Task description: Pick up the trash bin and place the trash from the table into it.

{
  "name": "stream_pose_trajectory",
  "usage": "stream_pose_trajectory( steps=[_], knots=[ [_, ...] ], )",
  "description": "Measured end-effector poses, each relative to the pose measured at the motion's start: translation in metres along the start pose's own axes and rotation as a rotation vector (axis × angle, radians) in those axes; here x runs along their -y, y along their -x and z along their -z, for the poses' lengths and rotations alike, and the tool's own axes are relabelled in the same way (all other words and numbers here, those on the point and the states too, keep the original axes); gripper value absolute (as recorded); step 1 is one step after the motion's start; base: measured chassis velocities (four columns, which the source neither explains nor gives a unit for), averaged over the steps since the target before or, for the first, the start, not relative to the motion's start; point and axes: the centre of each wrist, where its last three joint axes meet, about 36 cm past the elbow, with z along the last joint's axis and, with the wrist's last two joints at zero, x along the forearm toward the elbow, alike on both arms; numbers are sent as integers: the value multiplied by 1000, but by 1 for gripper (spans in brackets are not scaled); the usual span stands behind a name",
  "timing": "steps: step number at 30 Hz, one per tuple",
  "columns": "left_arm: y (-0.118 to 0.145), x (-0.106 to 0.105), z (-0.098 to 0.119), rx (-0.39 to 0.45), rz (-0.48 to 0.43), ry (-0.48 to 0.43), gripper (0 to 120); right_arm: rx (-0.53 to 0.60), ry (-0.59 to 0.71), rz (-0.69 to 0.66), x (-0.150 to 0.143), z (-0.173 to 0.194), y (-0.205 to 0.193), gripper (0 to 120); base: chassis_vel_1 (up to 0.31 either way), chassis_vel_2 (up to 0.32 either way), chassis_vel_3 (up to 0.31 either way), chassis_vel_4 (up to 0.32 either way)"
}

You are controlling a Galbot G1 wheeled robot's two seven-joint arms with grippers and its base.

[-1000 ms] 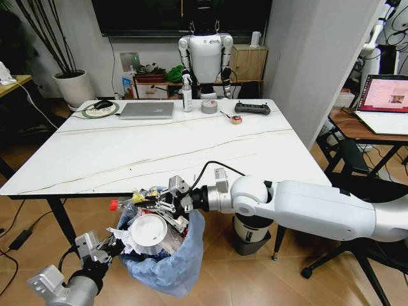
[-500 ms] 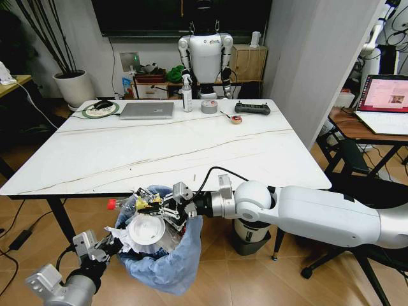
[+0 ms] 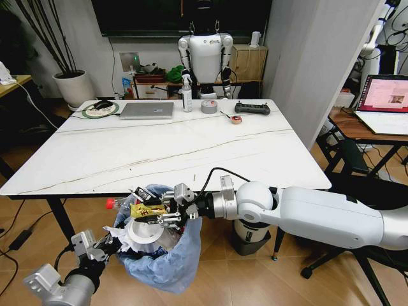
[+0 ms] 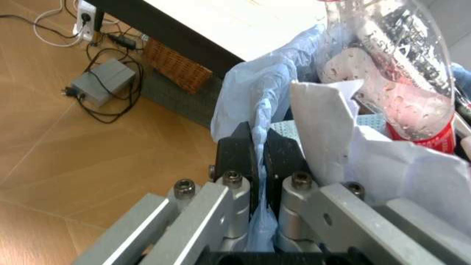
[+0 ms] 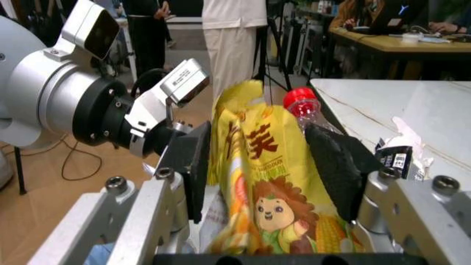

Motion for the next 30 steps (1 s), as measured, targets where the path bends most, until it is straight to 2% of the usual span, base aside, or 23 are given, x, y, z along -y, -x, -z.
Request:
stream_pose_trajectory(
  steps=[6,9,11,17,20,25,30],
  knots=[
    [0,0,1,1,-1,-3,0,-3,6,1,-2,-5,0,54,0,0,0,0],
    [1,0,1,1,-2,-5,0,-4,9,0,-2,-7,-1,67,0,0,0,0],
    [1,0,1,1,-1,-5,0,-4,9,-1,-2,-7,-2,68,0,0,0,0],
    [2,-1,0,-1,-1,-7,0,-4,6,1,-1,-5,-3,87,0,0,0,0],
    [2,-1,0,-1,0,-7,0,-2,3,2,0,-3,-3,89,0,0,0,0],
    [2,-1,0,-2,5,-8,0,5,4,-1,2,1,-2,99,0,0,0,0],
    [2,-1,-1,-3,6,-9,0,32,-2,-31,10,12,-9,100,0,0,0,0]
  ],
)
